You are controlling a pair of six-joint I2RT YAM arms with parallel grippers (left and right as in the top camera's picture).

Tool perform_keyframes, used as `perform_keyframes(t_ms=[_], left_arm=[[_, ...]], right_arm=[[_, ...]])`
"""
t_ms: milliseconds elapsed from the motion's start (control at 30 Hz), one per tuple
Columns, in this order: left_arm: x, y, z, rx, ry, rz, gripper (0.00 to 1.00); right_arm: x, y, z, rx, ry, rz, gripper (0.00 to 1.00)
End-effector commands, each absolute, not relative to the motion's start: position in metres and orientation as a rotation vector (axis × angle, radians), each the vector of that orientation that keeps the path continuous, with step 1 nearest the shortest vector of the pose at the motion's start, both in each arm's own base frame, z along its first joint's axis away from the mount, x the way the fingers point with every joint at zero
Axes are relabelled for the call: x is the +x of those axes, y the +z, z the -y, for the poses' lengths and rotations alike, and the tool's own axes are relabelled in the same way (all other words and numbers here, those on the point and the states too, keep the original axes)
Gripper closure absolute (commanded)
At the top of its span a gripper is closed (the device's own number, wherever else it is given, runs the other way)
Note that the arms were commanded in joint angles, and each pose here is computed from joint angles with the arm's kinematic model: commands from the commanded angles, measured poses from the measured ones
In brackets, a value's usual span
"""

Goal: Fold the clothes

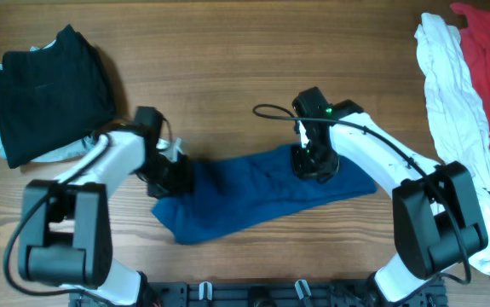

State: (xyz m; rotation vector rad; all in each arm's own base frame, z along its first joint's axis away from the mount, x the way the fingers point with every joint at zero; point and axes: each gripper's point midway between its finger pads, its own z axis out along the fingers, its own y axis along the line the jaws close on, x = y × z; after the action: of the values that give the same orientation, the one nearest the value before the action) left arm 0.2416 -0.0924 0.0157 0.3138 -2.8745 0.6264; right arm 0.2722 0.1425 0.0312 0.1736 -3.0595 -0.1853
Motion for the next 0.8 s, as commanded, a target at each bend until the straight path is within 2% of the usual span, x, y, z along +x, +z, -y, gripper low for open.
perform_keyframes(t_ms=[0,200,400,600,767], left_arm=[[0.280,0.049,0.052,0.428,0.558,3.045,0.96],[0.302,0.082,-0.016,0.653,0.320,3.126,0.96],[0.342,0.150,-0.057,0.869,0.331,3.247,0.96],[0.373,0.192,-0.018,0.835,0.518,3.335,0.96],[0.385,0.189,0.046,0.680,0.593,3.352,0.96]], right_arm=[[0.307,0.079,-0.159,0.188,-0.298,3.191,0.76],[0.337,0.147,-0.139,0.109,-0.334,3.366,0.75],[0.341,0.174,-0.071,-0.065,-0.174,3.437,0.75],[0.337,0.170,-0.034,-0.178,-0.073,3.411,0.75],[0.337,0.170,-0.033,-0.158,-0.069,3.409,0.76]])
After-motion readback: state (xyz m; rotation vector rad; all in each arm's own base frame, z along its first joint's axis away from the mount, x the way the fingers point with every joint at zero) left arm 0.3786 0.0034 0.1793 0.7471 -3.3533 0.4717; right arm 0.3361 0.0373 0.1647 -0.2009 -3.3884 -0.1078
